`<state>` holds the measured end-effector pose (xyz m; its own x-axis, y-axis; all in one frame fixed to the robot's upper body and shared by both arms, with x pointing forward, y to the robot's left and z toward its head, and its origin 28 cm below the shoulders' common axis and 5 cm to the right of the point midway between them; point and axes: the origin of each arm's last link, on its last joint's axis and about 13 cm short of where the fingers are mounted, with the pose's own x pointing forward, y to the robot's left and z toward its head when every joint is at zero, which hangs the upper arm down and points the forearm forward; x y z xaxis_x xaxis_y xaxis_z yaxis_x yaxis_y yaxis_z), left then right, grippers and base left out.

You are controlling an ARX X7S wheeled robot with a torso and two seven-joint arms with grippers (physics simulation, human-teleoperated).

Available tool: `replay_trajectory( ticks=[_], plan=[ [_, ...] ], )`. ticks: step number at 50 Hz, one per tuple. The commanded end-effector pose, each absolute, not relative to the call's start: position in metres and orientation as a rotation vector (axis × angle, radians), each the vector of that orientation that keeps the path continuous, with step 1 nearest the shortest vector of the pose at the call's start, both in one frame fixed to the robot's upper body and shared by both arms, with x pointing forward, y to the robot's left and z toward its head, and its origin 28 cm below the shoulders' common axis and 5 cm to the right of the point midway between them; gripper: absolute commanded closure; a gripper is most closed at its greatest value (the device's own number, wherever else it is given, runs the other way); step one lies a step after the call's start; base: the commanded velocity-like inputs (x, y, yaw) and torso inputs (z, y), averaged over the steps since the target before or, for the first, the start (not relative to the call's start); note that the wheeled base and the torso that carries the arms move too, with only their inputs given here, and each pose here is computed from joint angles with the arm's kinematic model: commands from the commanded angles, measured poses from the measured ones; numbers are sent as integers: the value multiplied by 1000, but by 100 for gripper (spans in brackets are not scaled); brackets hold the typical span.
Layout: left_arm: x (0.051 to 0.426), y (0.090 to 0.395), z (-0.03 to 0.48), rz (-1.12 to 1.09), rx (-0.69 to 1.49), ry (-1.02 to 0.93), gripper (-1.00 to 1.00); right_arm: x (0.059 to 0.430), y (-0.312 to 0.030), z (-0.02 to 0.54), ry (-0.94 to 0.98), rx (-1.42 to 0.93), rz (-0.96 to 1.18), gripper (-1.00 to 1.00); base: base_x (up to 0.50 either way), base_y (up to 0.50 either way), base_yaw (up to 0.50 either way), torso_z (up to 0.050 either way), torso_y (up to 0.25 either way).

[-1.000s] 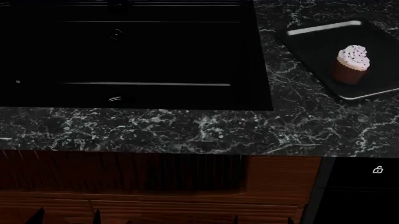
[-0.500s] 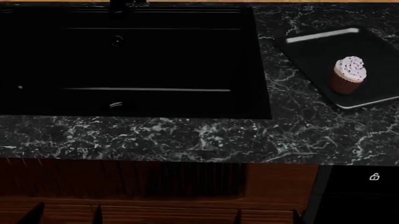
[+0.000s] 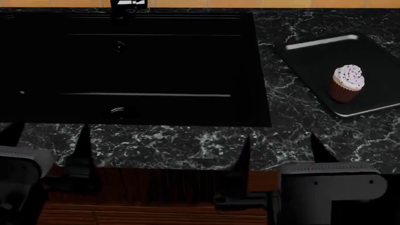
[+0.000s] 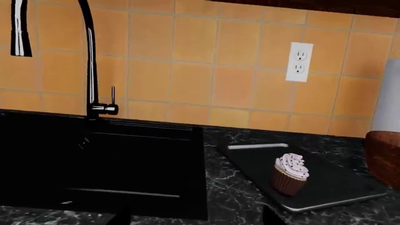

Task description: Move the fresh-baked cupcake off the tray onto the counter, and place the bowl used for mixing into the sink.

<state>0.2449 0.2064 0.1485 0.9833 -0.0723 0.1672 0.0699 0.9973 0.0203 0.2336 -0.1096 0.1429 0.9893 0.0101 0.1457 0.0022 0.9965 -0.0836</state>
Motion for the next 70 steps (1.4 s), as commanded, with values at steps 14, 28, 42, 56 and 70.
replay_trajectory(
  ticks=[14, 28, 42, 56, 70],
  plan=[
    [255, 205, 155, -56, 68, -184, -100, 242, -110, 155, -141, -86, 12, -100, 0, 0, 0, 32, 0],
    [255, 203, 154, -59, 86, -187, -100, 240, -113, 158, -135, -72, -31, -100, 244, -123, 0, 0, 0],
    [256, 202, 154, -47, 104, -179, -100, 238, -116, 159, -141, -62, -47, -100, 144, -429, 0, 0, 0],
    [255, 203, 154, -37, 105, -182, -100, 233, -119, 161, -149, -59, -70, -100, 116, -480, 0, 0, 0],
    [256, 203, 154, -35, 108, -180, -100, 234, -121, 159, -145, -56, -74, -100, 55, -485, 0, 0, 0]
  ],
)
